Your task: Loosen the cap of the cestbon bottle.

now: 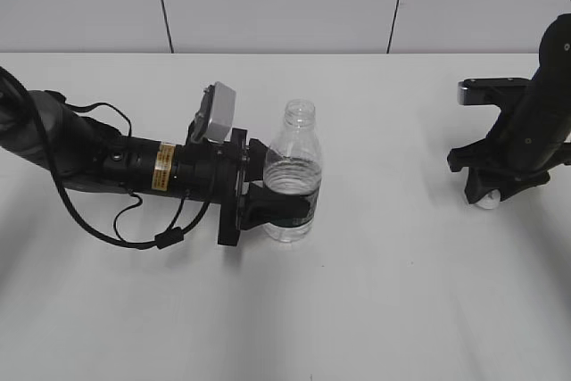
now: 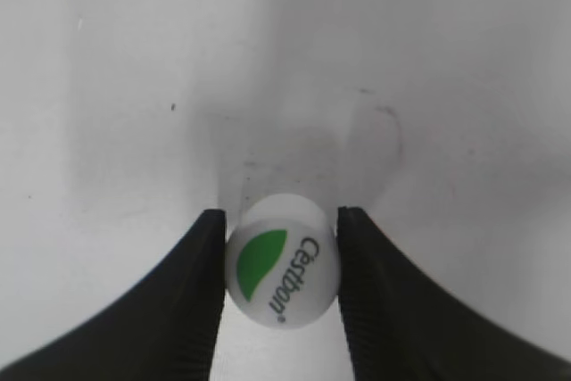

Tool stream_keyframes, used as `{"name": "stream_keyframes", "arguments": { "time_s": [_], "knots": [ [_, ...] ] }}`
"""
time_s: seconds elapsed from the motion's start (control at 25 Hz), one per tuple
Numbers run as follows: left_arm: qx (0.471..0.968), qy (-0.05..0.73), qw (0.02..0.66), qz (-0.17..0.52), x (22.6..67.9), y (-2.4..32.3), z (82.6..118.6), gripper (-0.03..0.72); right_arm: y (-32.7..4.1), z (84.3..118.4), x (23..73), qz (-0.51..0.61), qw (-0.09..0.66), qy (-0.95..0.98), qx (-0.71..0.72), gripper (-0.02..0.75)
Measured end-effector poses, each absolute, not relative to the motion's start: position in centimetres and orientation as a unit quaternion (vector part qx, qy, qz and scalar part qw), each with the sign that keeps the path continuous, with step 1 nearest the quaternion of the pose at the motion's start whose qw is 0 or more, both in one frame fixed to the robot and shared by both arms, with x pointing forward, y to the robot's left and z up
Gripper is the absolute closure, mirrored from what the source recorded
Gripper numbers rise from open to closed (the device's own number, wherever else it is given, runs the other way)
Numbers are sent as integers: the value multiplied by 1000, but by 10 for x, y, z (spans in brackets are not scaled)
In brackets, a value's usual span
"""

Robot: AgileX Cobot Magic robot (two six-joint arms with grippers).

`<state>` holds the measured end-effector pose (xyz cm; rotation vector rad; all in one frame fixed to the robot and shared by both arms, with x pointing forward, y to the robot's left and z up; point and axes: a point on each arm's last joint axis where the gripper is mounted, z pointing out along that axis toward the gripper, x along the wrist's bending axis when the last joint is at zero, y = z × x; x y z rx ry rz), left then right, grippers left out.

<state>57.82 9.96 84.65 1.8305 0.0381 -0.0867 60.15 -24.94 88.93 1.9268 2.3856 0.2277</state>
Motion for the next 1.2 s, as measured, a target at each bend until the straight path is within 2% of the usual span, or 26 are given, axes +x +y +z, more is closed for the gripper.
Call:
{"name": "stream_keyframes", "arguments": {
  "time_s": [0.2,0.32,0.92,1.2],
  "knots": [
    [793,10,608,-41,577,100,847,307,-248,889,601,78,25,770,633,246],
    [793,9,607,-42,577,100,847,307,-247,893,602,73,15,770,634,195],
    [792,26,608,-51,577,100,847,307,-241,945,631,75,-2,775,627,178],
    [788,54,611,-59,579,99,848,195,-241,947,632,78,-1,775,628,178]
  ]
}}
